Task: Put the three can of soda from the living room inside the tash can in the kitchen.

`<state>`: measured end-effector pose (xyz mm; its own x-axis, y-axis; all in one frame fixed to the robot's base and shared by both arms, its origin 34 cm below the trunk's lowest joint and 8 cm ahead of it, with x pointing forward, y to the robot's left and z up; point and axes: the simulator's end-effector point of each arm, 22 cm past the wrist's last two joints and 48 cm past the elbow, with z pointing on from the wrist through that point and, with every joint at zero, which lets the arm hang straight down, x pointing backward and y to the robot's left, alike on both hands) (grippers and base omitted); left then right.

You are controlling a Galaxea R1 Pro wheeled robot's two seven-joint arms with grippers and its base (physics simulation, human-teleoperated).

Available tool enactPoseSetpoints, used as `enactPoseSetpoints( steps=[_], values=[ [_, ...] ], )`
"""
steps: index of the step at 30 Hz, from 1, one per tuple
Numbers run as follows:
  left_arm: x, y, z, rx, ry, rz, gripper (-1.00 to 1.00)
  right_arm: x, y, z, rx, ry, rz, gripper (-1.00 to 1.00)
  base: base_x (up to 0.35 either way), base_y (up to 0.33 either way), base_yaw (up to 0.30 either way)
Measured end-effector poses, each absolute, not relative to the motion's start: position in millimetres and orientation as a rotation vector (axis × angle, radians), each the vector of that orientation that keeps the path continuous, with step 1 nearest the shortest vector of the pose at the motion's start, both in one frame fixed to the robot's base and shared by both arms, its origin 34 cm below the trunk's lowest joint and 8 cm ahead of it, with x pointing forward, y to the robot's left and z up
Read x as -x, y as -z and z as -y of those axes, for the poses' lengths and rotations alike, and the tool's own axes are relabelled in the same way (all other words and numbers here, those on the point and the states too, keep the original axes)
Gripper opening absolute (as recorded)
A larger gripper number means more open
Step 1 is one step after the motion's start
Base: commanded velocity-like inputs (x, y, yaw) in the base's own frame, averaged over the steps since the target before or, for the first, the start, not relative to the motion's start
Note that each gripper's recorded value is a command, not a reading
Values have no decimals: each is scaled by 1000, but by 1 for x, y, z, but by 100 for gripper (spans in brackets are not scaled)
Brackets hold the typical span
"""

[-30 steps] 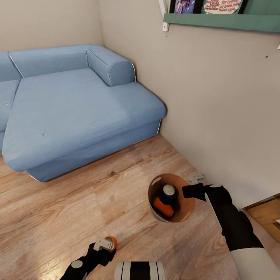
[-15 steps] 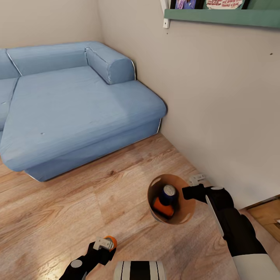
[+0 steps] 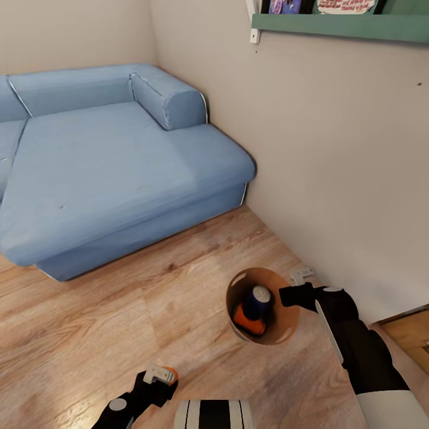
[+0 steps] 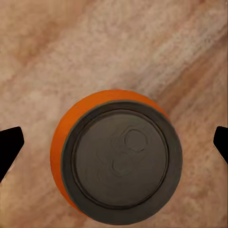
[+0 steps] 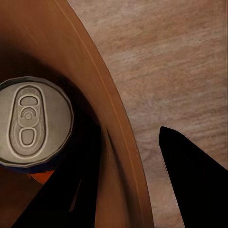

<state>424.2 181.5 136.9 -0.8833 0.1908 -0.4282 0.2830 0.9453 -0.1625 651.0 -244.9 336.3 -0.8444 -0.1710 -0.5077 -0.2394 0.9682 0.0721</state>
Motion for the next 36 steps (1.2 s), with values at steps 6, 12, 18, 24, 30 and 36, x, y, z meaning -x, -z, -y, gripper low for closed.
enactPoseSetpoints(
  steps=[6, 12, 18, 24, 30, 36],
  values=[
    [-426, -138, -182, -345, 308, -2679, 100, -651, -336, 245, 293, -178, -2598, -100, 36, -7, 0],
    [-422, -134, -181, -344, 312, -2689, 100, -649, -331, 244, 293, -180, -2607, -100, 4, -1, 0],
    [-410, -124, -180, -345, 320, -2719, 100, -645, -316, 244, 294, -184, -2631, -100, 0, 0, 0],
    [-408, -122, -180, -346, 320, -2725, 100, -643, -311, 244, 295, -187, -2640, -100, 0, 0, 0],
    [-402, -117, -180, -345, 324, -2738, 100, -641, -304, 244, 296, -186, -2652, -100, 0, 0, 0],
    [-404, -118, -180, -346, 323, -2733, 100, -641, -304, 243, 294, -191, -2651, -100, 0, 0, 0]
  ],
)
